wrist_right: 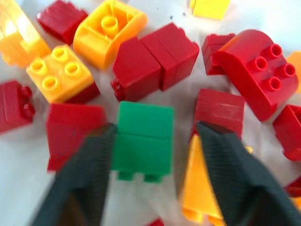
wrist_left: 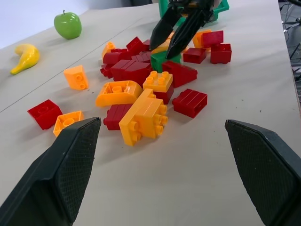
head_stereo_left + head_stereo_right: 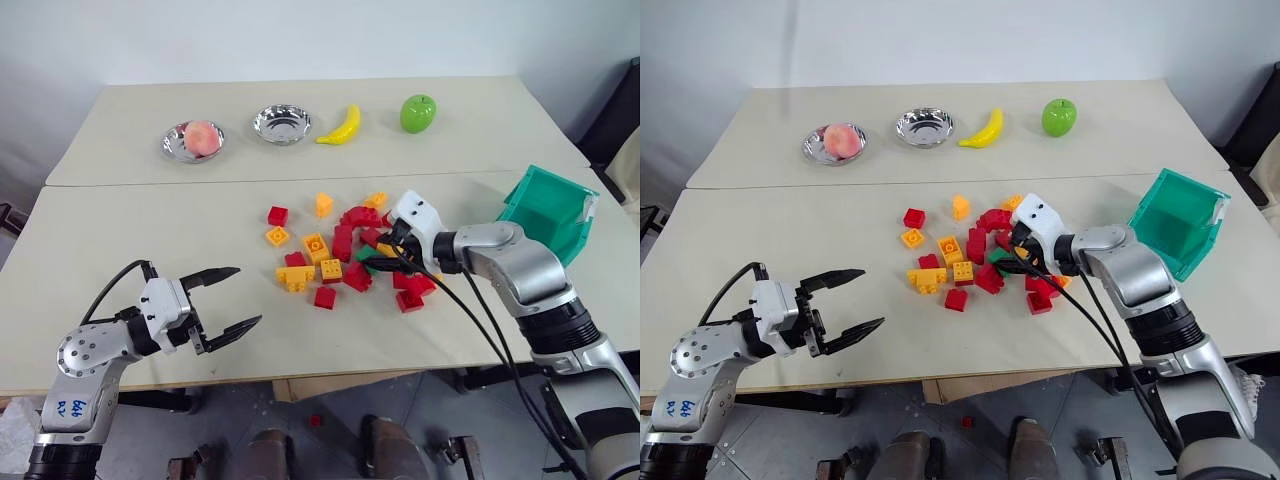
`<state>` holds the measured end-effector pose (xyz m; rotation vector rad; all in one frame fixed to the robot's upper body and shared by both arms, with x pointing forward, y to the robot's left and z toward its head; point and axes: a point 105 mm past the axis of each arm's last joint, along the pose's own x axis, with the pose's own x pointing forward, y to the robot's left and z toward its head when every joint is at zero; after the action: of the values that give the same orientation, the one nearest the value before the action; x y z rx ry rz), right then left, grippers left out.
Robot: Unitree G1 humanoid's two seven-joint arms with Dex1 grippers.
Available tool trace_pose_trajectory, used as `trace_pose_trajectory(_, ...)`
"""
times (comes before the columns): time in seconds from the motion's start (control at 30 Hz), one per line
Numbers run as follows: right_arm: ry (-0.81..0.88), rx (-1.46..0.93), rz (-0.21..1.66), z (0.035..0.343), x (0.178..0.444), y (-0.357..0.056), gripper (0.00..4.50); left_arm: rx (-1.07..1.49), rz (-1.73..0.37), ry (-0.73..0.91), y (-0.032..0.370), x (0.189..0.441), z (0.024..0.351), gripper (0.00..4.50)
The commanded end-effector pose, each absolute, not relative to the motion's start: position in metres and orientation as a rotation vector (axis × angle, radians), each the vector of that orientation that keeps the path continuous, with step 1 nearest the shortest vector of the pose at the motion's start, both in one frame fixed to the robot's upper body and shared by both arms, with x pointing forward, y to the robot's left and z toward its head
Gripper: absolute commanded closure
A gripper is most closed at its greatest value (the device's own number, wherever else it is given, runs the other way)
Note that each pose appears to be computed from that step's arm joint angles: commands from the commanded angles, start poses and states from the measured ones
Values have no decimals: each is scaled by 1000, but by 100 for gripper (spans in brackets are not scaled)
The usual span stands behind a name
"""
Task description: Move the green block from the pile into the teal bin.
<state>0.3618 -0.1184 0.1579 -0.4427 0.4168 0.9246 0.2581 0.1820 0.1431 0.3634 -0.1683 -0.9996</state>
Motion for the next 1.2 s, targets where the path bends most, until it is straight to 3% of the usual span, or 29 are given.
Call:
trace_pose_trajectory(0.03, 541, -457, 952, 141, 352, -129, 258, 376, -996, -208, 180, 256, 150, 0)
trace_pose_trajectory(0.57, 566, -510, 993, 137, 346, -121, 258, 369, -998, -213, 176, 256, 149, 0)
trace_pose_trajectory(0.63, 440, -469, 999, 153, 351, -117, 290, 365, -1000, -218, 175, 257, 150, 0)
trace_pose_trajectory(0.7, 276, -407, 992, 179, 357, -116, 290, 355, -1005, -227, 173, 258, 152, 0)
trace_pose_trajectory(0.77, 217, -369, 999, 190, 353, -125, 290, 343, -1019, -239, 170, 258, 154, 0)
trace_pose_trajectory(0.87, 151, -363, 988, 197, 342, -150, 290, 312, -1038, -264, 161, 258, 158, 0)
trace_pose_trajectory(1.1, -108, -289, 510, 249, 335, -273, 290, 234, -1126, -334, 134, 261, 174, 0)
trace_pose_trajectory(1.2, -115, -305, 313, 256, 333, -318, 290, 218, -1185, -356, 122, 262, 179, 0)
